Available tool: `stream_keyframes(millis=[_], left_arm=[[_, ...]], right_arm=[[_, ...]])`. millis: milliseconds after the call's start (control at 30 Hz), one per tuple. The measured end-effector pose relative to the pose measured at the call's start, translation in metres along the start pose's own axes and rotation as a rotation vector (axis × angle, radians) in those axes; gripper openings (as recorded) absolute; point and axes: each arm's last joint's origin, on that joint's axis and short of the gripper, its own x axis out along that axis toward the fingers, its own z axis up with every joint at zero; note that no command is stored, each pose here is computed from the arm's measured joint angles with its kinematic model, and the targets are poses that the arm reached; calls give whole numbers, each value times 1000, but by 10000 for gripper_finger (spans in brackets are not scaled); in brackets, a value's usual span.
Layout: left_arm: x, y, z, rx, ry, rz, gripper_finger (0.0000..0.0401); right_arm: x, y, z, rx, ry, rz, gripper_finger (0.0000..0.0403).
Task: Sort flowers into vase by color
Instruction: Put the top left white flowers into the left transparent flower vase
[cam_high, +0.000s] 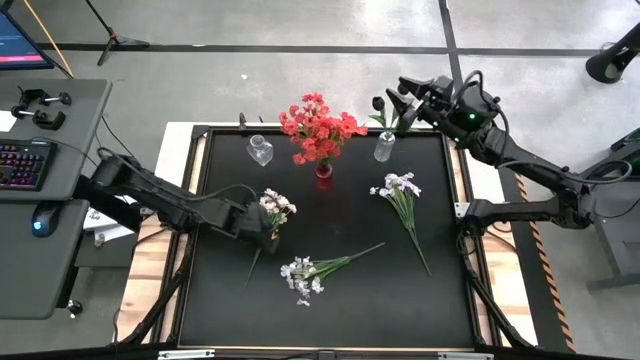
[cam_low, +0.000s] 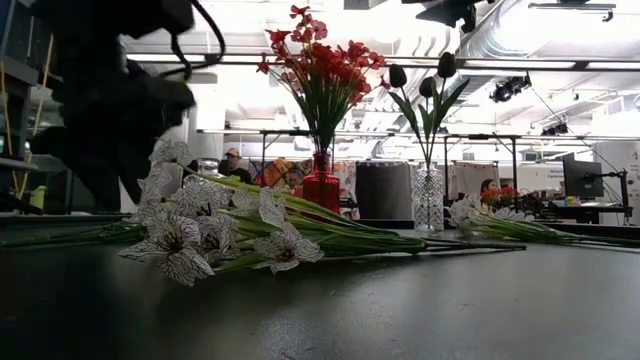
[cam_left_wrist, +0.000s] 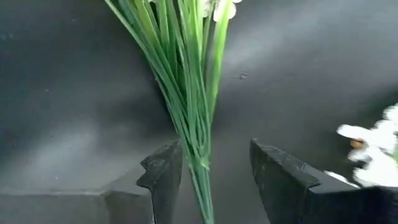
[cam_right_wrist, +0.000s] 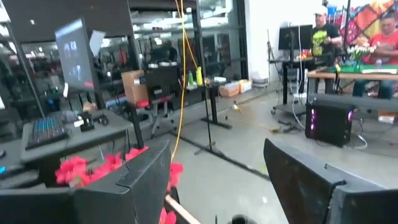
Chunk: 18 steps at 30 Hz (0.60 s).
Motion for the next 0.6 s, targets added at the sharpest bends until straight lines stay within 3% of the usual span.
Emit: stream_keyframes(millis=[233, 500, 600], left_arm=[[26, -4, -3, 41, 31, 153, 177], [38, -6, -3, 78, 28, 194, 174], [39, -5, -2, 76, 38, 198, 149]], right_arm=[[0, 0, -4, -5, 35, -3, 248], [0, 0, -3, -15, 35, -3, 248], [0, 0, -4, -15, 36, -3, 248]])
